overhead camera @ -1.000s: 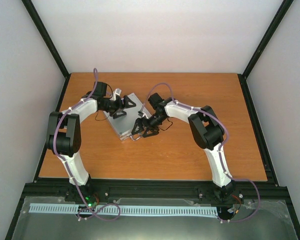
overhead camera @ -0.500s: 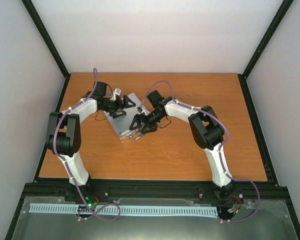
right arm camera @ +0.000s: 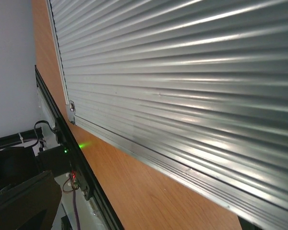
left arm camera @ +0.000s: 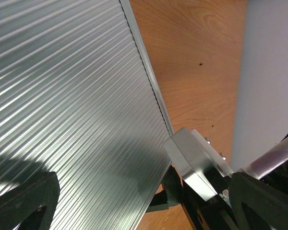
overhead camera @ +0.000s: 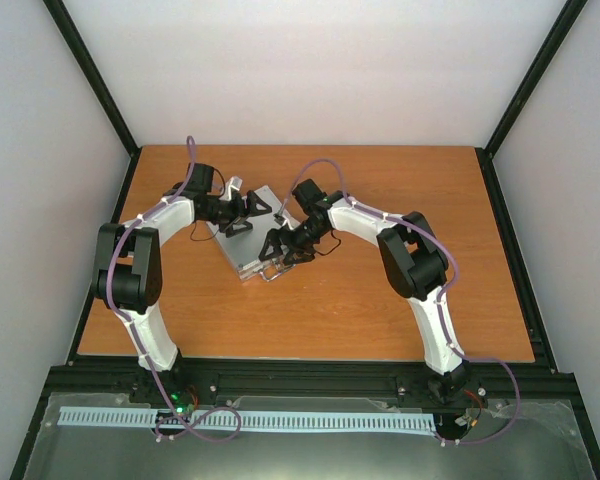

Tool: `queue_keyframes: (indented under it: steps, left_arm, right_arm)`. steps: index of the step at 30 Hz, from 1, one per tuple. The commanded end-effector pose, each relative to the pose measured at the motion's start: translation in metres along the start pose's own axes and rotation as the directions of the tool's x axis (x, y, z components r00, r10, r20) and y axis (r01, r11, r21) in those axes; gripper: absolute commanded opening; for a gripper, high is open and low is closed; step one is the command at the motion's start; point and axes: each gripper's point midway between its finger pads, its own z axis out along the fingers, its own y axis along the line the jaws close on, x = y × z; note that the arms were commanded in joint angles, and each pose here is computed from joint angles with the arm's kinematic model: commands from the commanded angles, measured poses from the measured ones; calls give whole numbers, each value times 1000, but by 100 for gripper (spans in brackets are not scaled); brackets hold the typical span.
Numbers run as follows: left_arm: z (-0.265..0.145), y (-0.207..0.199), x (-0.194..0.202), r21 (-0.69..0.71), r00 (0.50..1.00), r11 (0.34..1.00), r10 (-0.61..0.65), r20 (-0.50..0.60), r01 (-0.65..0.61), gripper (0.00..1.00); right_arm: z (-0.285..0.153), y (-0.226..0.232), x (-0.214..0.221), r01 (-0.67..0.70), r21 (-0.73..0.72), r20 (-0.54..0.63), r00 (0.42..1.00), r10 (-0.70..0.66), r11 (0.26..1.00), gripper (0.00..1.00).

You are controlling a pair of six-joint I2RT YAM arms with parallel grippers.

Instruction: Pack up texas hold em set

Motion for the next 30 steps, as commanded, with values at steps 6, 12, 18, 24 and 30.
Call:
queue_keyframes:
  steps: [6, 12, 18, 24, 30]
  left_arm:
    - [12, 26, 15, -57, 997, 997, -60, -53, 57, 100]
    - [11, 26, 15, -59, 997, 997, -61, -53, 58, 100]
    - [11, 27, 15, -59, 997, 996, -62, -53, 59, 100]
    - [12, 26, 14, -57, 997, 997, -61, -52, 58, 100]
    - [11, 27, 14, -59, 997, 997, -62, -50, 59, 100]
  right_arm:
    - [12, -24, 10, 15, 113, -38, 999, -11, 993, 100]
    - [21, -44, 15, 63, 246, -70, 996, -47, 967, 100]
    - [30, -38, 19, 86, 208, -92, 993, -68, 974, 100]
    - [34, -31, 22, 91, 160, -107, 991, -75, 983, 100]
    - [30, -8, 30, 85, 43, -139, 987, -79, 995, 100]
